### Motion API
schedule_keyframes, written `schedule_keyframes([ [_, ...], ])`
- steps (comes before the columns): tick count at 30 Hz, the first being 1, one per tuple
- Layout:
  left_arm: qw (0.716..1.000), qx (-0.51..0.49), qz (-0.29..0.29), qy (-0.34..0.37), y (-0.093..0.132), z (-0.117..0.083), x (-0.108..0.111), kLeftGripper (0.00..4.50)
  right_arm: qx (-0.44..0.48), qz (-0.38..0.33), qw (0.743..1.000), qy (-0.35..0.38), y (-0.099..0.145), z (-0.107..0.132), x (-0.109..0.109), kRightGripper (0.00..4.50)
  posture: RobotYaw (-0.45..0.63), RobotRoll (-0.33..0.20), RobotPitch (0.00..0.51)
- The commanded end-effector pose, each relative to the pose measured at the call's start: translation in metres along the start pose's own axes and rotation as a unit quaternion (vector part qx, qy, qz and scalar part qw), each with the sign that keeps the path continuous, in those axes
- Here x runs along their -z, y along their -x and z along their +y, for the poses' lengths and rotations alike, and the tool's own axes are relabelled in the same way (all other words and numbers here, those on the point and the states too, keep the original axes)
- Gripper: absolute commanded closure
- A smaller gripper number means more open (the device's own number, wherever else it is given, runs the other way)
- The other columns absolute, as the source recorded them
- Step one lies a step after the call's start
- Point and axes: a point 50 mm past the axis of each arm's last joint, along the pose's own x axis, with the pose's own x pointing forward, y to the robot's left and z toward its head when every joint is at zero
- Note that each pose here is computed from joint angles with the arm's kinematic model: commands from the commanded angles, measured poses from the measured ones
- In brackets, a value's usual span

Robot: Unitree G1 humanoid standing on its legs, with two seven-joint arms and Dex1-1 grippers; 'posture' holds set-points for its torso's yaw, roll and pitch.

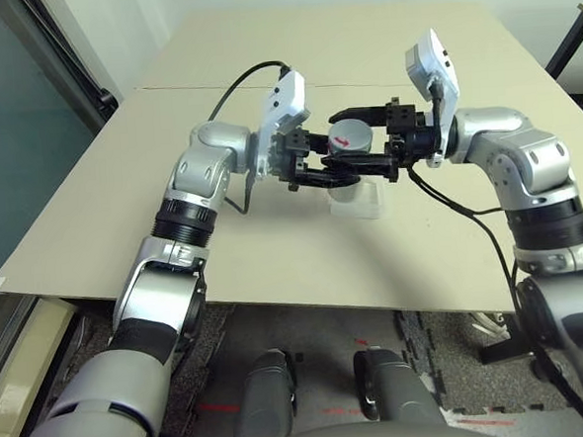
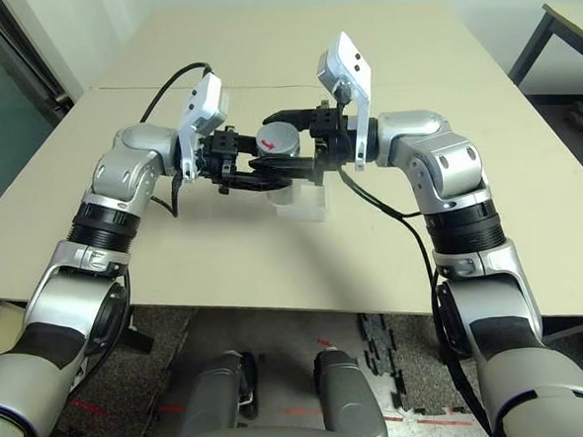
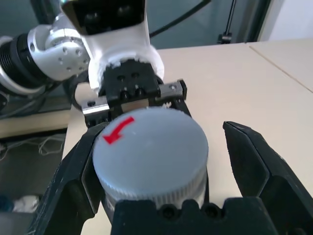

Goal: Pour the medicine from the bottle into the box.

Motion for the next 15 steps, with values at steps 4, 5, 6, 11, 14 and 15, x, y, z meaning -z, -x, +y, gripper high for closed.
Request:
schedule_keyframes([
  [4,1.0,0.005,-0.006,-0.002,-0.0008,0.0016,-0.0018,2.02,0.014,-0.018,1.0,0.006,0.0005,0.0006,-0.0059,0.0,-0.04,0.0,0.078],
  [5,1.0,0.004,-0.006,-0.001,-0.0007,0.0015,-0.0015,2.02,0.015,-0.02,1.0,0.008,0.0001,0.0005,-0.0067,0.0,-0.04,0.0,0.079],
  [6,1.0,0.003,-0.006,0.001,-0.0005,0.0013,-0.0008,2.02,0.015,-0.022,1.0,0.011,-0.0004,0.0004,-0.0079,0.0,-0.04,0.0,0.08],
  [11,1.0,0.0,-0.007,0.005,0.0004,0.0009,0.0004,2.02,0.014,-0.024,0.999,0.017,-0.0005,0.0001,-0.0088,0.0,-0.04,0.0,0.08],
  [14,1.0,-0.003,-0.009,0.006,0.0009,0.0008,0.0006,2.02,0.012,-0.023,0.999,0.02,0.0012,-0.0005,-0.0074,0.97,-0.03,0.0,0.08],
  [15,1.0,-0.004,-0.009,0.007,0.0012,0.0007,0.0008,2.02,0.011,-0.023,0.999,0.022,0.0017,-0.0006,-0.0071,1.32,-0.03,0.0,0.081],
])
